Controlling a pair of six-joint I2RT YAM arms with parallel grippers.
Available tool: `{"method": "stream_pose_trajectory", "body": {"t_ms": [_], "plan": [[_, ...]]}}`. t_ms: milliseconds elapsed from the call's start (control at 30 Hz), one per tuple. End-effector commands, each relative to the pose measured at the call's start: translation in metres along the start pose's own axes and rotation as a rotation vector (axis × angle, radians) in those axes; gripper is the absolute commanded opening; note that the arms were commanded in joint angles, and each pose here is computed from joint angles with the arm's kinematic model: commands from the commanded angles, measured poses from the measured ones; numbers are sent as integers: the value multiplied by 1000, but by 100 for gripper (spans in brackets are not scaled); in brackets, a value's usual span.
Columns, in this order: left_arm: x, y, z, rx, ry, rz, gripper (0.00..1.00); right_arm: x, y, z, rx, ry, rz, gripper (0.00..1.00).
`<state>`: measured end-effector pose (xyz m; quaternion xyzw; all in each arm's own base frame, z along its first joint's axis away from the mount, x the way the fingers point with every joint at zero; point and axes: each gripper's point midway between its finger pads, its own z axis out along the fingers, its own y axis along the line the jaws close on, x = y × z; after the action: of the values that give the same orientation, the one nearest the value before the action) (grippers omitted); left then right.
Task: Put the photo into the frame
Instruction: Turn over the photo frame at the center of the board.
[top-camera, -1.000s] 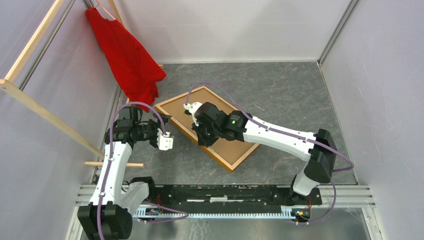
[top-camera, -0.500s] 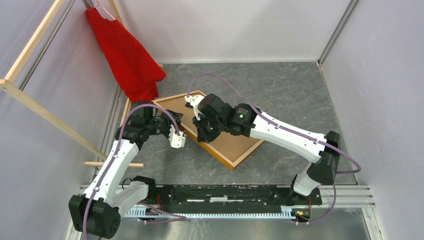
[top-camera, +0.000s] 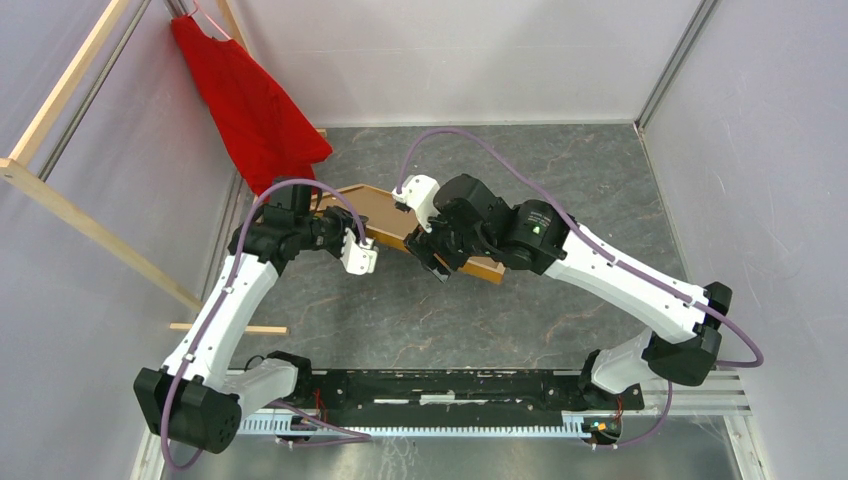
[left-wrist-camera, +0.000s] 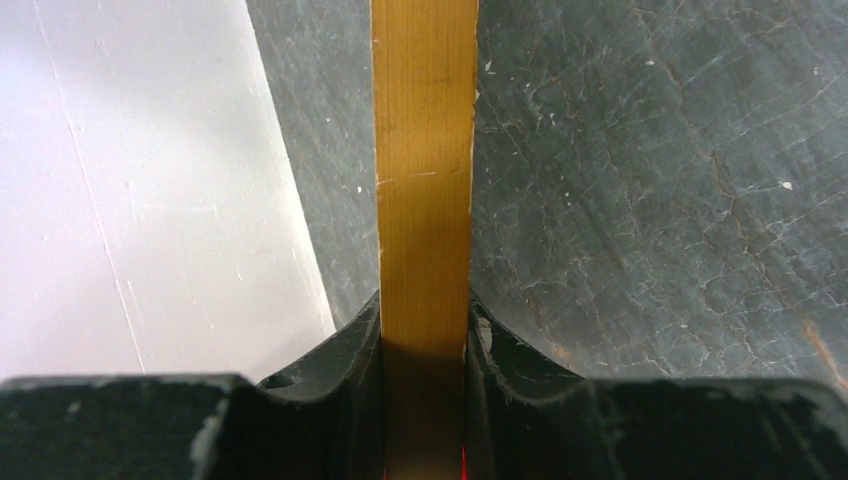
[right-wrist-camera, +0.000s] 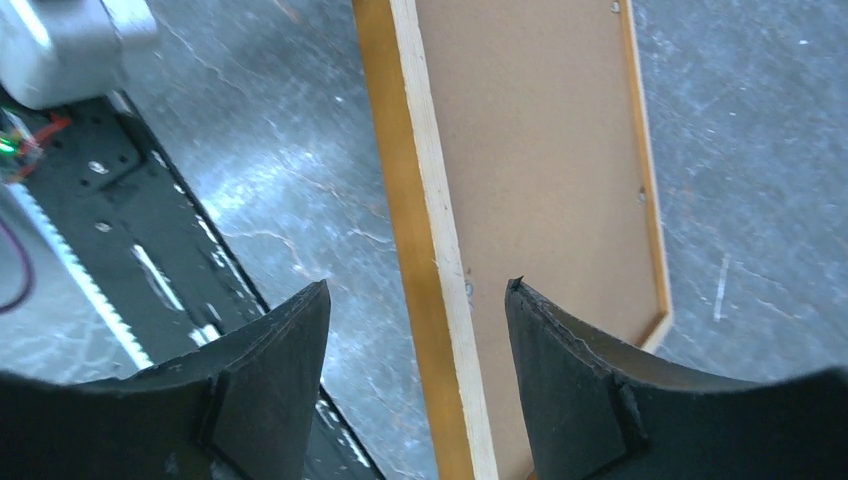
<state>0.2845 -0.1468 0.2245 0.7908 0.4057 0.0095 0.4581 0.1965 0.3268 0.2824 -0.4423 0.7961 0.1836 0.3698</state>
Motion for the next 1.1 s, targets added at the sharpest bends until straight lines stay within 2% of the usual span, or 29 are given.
{"method": "stream_pose_trajectory", "body": {"t_ms": [0,167,300,467,533,667,800,833,867,933,1067], "plan": [[-19,20,-8,-29,-52,-22,32,13,-17,-2,100,54,-155,71],[-21,23,-8,-20,-54,-24,33,23,-32,9,190,95,-281,71],[-21,26,-8,-19,-58,-38,33,30,-34,21,190,99,-342,71],[-20,25,-6,-16,-58,-37,34,46,-43,32,241,109,-373,65],[-20,24,-5,-13,-61,-33,41,44,-48,32,275,92,-358,59],[-23,26,-7,-31,-66,-20,57,22,-54,24,327,13,-300,40],[-24,34,-16,-68,-46,1,75,-8,-68,4,402,-84,-231,12],[-25,35,-19,-77,-40,5,80,-14,-73,-1,430,-100,-206,10],[-26,38,-21,-92,-36,0,92,-21,-77,-7,438,-124,-176,11],[-28,46,-28,-129,-30,-30,99,-33,-78,-12,404,-171,-126,11],[-40,75,-46,-242,-72,-231,100,-53,-82,-15,307,-231,-5,12]]}}
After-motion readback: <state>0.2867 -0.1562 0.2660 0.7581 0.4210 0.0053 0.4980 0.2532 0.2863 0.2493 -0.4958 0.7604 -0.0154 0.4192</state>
